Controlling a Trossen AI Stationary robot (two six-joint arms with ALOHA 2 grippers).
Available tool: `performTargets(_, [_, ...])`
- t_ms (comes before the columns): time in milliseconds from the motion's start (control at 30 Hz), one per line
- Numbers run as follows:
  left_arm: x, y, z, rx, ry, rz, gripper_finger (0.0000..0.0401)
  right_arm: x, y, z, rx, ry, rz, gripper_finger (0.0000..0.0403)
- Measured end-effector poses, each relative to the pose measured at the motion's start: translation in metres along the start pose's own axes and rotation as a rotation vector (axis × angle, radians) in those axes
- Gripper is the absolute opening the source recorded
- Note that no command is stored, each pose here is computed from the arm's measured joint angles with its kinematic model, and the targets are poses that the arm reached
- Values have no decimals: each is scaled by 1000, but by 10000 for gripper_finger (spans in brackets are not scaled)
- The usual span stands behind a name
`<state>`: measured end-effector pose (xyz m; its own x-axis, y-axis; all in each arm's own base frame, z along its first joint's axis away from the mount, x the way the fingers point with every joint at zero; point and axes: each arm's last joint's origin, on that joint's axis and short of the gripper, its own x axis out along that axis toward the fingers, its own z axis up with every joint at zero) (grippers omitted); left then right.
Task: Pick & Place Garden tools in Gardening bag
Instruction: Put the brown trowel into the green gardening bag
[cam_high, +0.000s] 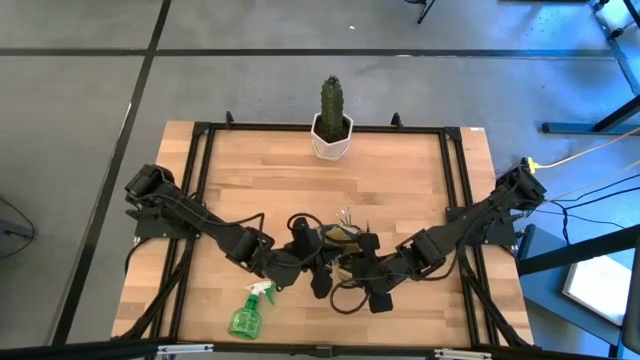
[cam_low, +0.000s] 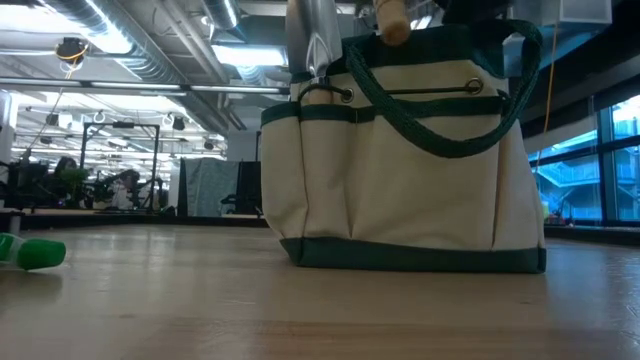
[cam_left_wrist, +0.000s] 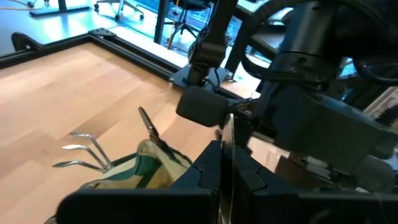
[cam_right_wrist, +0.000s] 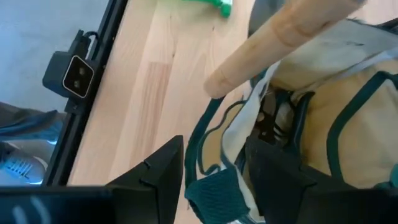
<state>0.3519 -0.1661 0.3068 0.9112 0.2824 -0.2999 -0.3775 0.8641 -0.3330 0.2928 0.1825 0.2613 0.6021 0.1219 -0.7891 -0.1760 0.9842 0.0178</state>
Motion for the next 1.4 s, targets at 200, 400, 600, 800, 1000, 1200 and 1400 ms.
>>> performTargets(200, [0,2,-3,6,21,16,1,4,0,-1,0,2,-43,176])
performTargets(400, [0,2,-2,-3,11,26,1,4,-1,1,24,-27,-70,176])
performTargets(600, [2,5,-1,-3,7,39,1,11,1,0,26,-11,-47,176])
performTargets(800, [6,8,2,-6,2,53,1,17,3,-2,24,9,-38,176])
performTargets(1000, [7,9,1,-3,-6,67,1,18,-5,-2,108,28,-57,144])
performTargets(1200, [7,10,1,6,-25,93,1,19,-11,-4,138,68,-71,51])
performTargets(1400, [10,9,1,14,-57,118,1,20,-16,-3,157,85,-45,6])
